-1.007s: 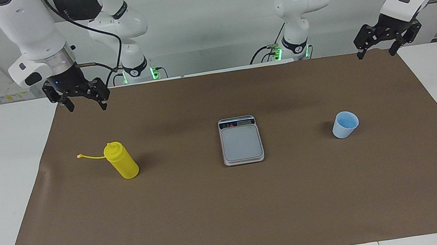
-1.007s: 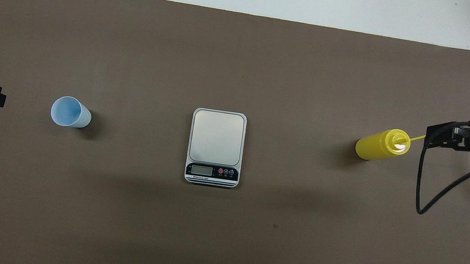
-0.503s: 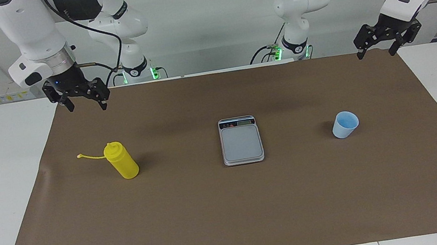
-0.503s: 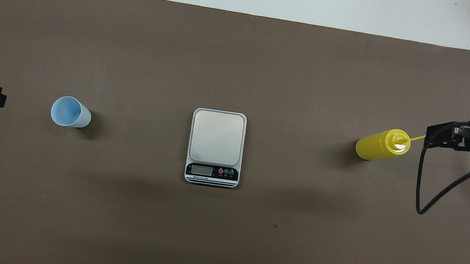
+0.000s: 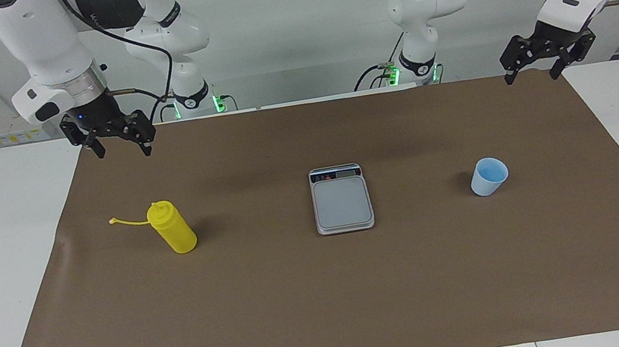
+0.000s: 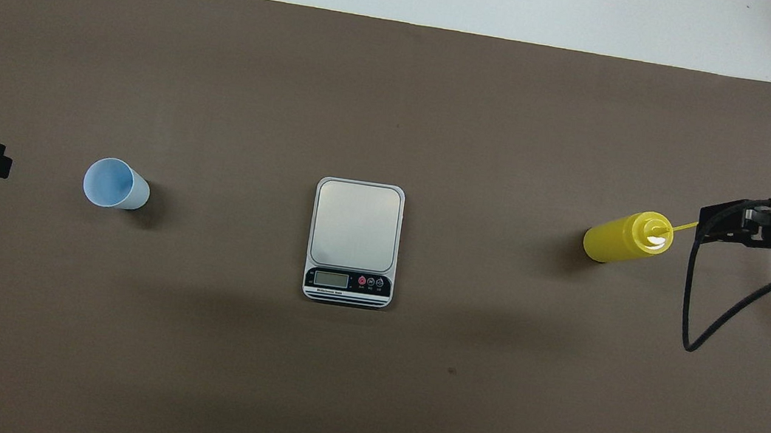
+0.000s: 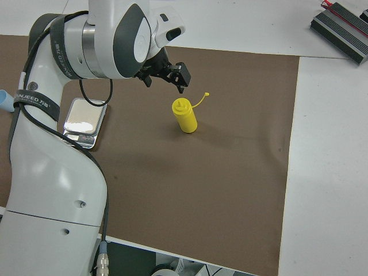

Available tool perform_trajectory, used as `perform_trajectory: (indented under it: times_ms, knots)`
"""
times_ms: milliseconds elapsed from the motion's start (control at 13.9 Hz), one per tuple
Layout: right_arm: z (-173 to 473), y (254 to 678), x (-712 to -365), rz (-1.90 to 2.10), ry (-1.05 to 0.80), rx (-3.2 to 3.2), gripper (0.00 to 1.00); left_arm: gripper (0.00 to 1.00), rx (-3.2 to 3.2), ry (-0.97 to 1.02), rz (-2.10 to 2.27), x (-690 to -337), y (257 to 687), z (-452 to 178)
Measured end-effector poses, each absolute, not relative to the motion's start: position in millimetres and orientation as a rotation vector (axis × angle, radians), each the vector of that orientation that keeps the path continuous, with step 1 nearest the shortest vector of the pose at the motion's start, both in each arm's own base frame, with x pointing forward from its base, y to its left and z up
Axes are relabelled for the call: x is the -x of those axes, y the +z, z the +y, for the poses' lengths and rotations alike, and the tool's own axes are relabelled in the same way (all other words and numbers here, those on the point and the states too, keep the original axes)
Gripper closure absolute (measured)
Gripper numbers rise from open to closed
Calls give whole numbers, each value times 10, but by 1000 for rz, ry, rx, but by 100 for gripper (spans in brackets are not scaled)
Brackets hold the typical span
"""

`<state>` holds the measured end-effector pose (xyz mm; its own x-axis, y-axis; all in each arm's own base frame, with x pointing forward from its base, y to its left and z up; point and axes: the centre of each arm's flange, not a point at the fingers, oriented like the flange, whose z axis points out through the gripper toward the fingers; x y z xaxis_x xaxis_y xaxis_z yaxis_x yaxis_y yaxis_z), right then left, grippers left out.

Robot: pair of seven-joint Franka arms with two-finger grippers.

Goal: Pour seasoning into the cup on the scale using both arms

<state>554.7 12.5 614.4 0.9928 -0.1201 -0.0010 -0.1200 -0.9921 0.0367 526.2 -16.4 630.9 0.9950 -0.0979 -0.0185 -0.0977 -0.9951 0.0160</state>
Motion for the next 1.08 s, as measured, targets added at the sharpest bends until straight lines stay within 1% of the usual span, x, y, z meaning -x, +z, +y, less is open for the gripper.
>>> perform_trajectory:
  times_ms: [1079]
  knots:
    - [125, 6144, -5547, -187, -5, -3099, 0, 0, -3123, -41, -153, -5249, 6277, -165]
